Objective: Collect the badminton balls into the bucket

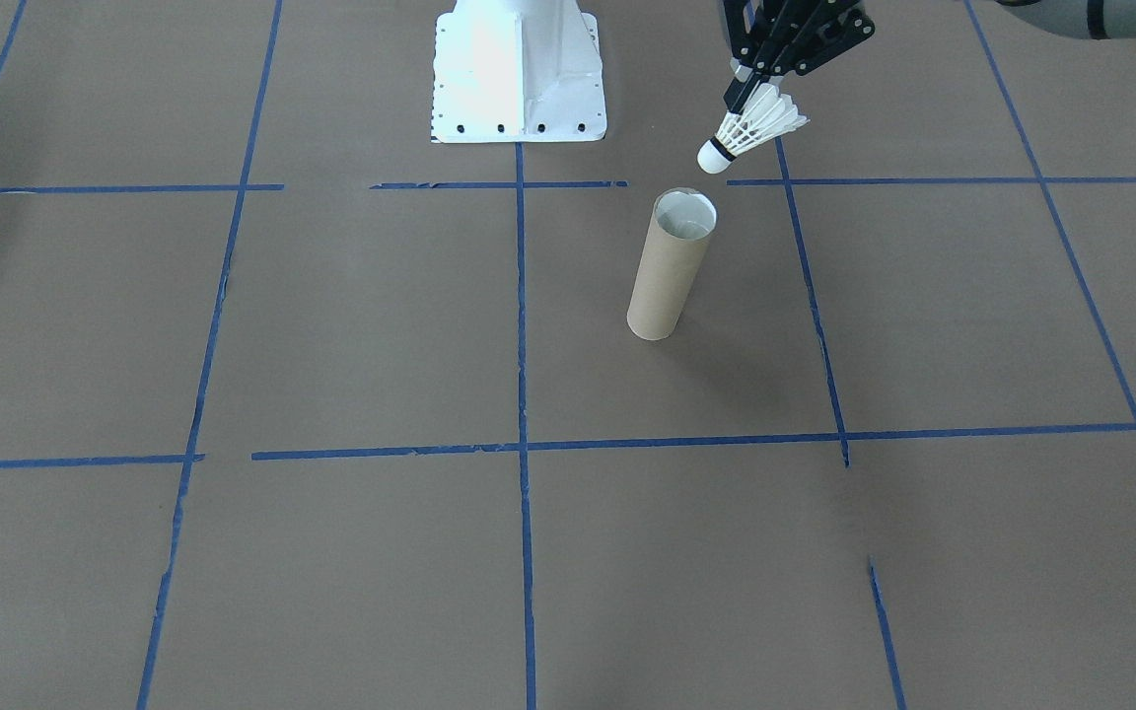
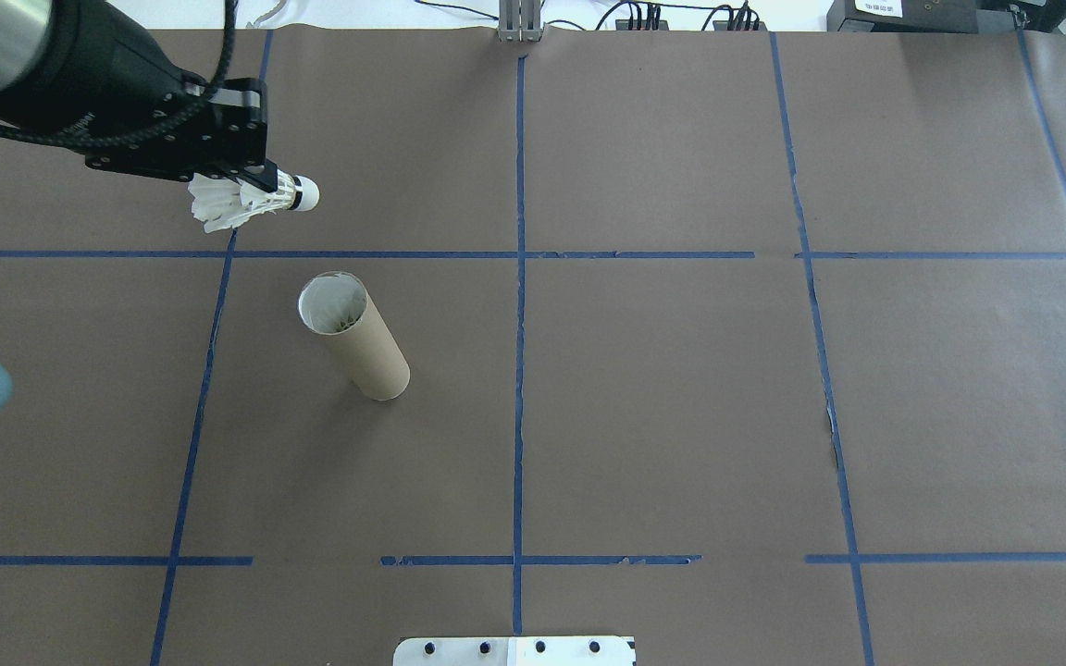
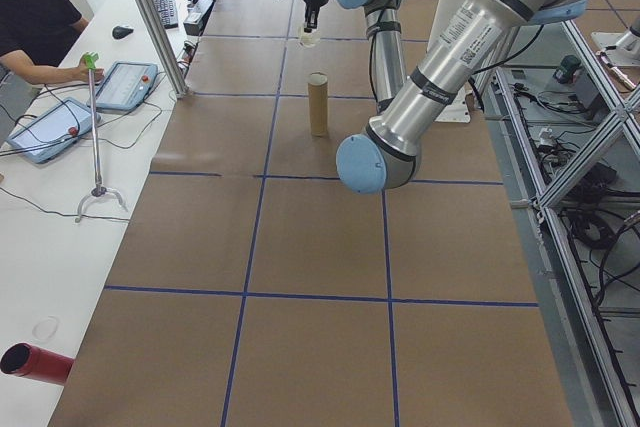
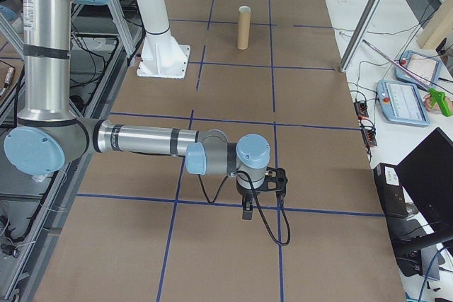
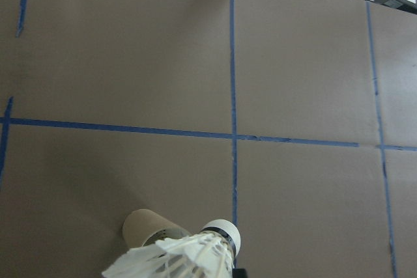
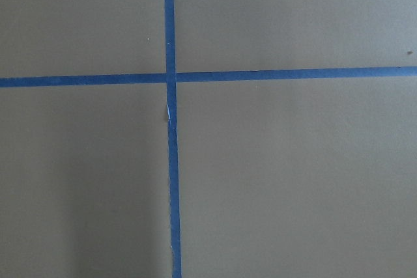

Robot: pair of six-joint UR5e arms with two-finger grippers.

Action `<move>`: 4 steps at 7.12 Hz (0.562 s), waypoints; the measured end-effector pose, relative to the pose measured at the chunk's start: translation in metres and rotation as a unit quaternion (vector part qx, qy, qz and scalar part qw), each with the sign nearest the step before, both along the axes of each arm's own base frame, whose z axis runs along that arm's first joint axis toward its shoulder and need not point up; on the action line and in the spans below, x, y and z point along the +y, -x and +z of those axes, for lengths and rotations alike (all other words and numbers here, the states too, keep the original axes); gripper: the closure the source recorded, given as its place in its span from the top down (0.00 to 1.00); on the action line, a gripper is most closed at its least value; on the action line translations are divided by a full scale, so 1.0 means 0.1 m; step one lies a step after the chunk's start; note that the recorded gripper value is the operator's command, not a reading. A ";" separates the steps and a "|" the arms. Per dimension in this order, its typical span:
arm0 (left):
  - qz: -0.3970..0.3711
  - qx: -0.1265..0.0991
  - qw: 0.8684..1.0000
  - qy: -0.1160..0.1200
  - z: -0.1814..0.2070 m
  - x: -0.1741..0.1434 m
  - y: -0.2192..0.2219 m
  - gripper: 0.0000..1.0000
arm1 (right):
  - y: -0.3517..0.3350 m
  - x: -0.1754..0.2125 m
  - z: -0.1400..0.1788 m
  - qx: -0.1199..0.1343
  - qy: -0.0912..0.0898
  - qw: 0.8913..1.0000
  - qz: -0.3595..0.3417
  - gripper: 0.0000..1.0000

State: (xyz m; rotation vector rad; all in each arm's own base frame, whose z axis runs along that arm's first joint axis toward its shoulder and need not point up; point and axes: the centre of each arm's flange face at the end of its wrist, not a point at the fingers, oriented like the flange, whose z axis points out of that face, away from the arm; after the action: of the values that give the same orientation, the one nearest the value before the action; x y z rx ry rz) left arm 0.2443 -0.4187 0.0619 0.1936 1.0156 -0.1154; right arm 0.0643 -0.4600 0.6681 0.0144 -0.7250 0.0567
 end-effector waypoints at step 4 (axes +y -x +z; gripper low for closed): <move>0.072 -0.150 0.986 -0.018 -0.28 -0.12 -0.61 0.00 | 0.00 0.00 0.00 0.000 0.000 1.000 0.000 1.00</move>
State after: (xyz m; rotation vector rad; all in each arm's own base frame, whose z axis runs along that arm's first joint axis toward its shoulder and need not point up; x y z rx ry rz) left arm 0.3049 -0.4311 0.0334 0.1636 0.7284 0.0636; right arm 0.0643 -0.4601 0.6680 0.0145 -0.7254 0.0567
